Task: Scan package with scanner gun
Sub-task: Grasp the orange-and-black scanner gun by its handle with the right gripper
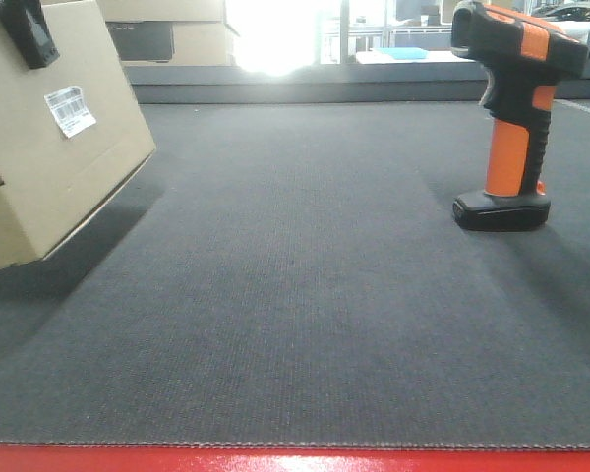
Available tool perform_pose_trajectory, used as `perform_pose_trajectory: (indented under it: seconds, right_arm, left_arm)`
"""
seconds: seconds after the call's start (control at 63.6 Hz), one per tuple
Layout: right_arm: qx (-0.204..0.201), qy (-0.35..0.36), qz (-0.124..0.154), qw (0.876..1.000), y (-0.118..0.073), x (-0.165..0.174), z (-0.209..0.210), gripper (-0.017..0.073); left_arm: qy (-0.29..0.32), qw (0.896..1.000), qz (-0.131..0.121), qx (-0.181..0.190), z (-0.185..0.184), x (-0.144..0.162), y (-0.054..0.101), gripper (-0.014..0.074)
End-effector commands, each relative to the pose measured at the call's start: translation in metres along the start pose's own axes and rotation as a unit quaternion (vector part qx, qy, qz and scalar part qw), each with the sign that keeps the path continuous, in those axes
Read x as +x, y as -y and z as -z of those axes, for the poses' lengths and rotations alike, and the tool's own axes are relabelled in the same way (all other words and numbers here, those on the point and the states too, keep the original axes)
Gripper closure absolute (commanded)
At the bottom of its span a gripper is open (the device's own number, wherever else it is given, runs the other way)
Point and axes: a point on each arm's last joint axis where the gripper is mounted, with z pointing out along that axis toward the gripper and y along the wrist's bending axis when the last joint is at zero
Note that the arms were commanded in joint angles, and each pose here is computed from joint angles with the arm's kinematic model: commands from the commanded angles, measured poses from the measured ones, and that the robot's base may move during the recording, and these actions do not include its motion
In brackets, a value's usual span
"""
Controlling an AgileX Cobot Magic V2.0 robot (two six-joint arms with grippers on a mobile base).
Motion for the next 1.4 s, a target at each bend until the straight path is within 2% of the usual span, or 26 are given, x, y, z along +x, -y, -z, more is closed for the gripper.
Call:
perform_pose_trajectory:
  seconds: [0.0, 0.079, 0.361, 0.519, 0.644, 1.084, 1.383]
  right_arm:
    - [0.011, 0.016, -0.028, 0.999, 0.003, 0.001, -0.020, 0.0000]
    - [0.025, 0.008, -0.038, 0.999, 0.006, 0.008, -0.040, 0.0000]
    - [0.059, 0.007, -0.028, 0.998, 0.017, 0.031, -0.086, 0.0000]
    - [0.074, 0.031, -0.020, 0.997, 0.024, 0.047, -0.088, 0.0000]
    - [0.081, 0.024, -0.015, 0.996, 0.027, 0.061, -0.085, 0.0000]
    - [0.074, 0.082, 0.020, 0.994, 0.019, 0.083, -0.114, 0.0000]
    - [0.102, 0.125, 0.006, 0.987, 0.024, 0.077, -0.122, 0.0000]
  left_arm:
    - [0.014, 1.000, 0.004, 0.006, 0.008, 0.000, 0.001, 0.0705]
    - [0.014, 1.000, 0.004, 0.006, 0.008, 0.000, 0.001, 0.0705]
    - [0.014, 1.000, 0.004, 0.006, 0.008, 0.000, 0.001, 0.0705]
    - [0.014, 1.000, 0.004, 0.006, 0.008, 0.000, 0.001, 0.0705]
    - [0.014, 1.000, 0.004, 0.006, 0.008, 0.000, 0.001, 0.0705]
    - [0.014, 1.000, 0.004, 0.006, 0.008, 0.000, 0.001, 0.0705]
    - [0.014, 1.000, 0.004, 0.006, 0.008, 0.000, 0.001, 0.0705]
